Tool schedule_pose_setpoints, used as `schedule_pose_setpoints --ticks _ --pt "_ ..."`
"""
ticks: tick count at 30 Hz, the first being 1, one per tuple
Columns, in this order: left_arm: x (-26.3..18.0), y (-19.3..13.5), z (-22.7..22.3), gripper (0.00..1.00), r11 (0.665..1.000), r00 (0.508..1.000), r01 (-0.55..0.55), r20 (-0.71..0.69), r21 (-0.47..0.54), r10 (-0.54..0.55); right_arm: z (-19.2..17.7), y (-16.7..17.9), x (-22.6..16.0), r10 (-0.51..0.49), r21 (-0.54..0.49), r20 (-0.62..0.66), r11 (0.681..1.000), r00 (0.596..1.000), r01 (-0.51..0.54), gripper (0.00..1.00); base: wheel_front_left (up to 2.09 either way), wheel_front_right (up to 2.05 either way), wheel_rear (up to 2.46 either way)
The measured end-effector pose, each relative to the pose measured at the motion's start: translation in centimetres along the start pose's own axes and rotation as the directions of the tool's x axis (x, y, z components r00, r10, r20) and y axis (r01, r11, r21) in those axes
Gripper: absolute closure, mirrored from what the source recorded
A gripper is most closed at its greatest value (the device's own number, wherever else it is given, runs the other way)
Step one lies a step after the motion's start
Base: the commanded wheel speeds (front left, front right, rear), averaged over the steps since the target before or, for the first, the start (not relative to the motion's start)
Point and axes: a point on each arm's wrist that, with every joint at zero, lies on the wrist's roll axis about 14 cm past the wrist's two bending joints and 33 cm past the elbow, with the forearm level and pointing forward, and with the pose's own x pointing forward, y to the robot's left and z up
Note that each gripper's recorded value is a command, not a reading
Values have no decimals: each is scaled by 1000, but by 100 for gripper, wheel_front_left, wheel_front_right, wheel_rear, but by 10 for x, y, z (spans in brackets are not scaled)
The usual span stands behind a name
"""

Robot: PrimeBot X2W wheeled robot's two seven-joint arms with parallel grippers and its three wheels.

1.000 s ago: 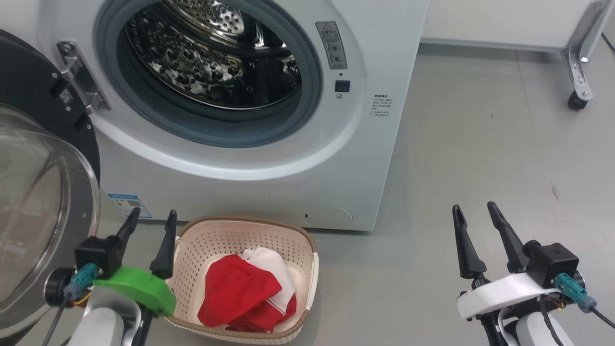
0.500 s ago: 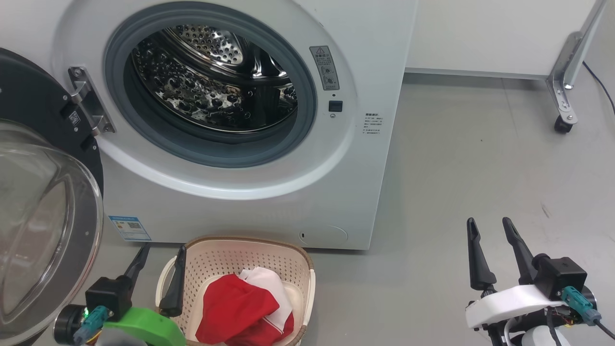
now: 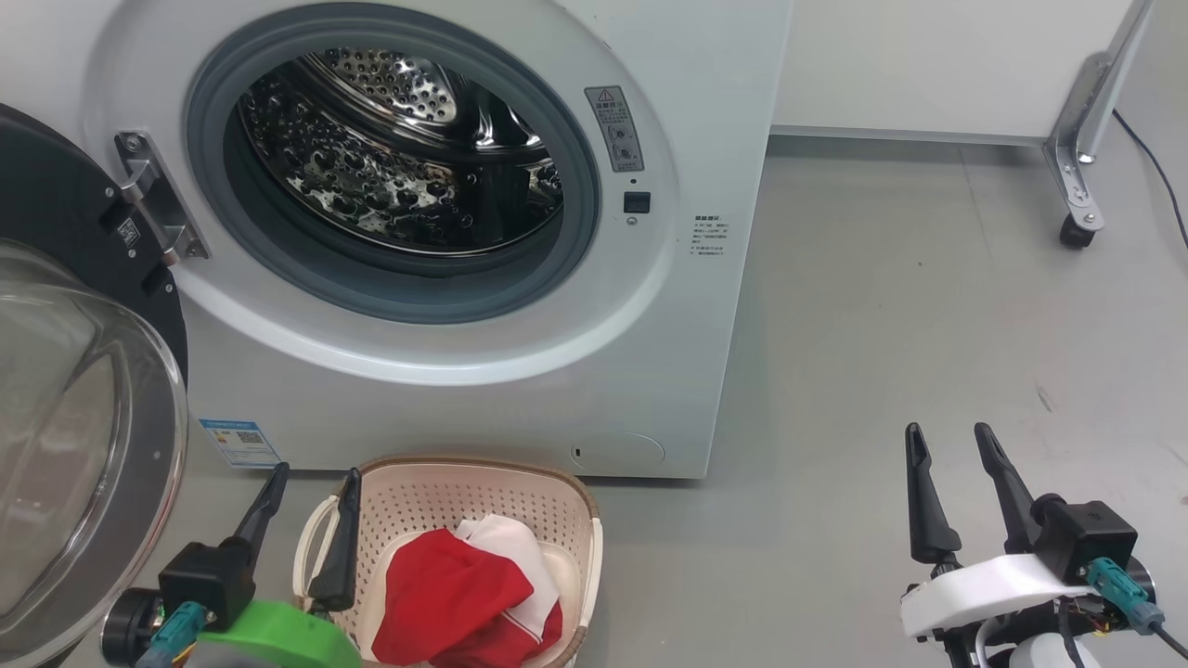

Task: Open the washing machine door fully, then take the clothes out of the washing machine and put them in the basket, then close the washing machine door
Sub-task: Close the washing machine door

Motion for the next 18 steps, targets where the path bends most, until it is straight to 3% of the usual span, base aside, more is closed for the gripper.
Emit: schedule_pose_setpoints --ticks 18 --pt "-5 -4 1 0 1000 1000 -1 11 -10 1 1 0 0 -4 6 6 1000 1000 4 0 0 0 0"
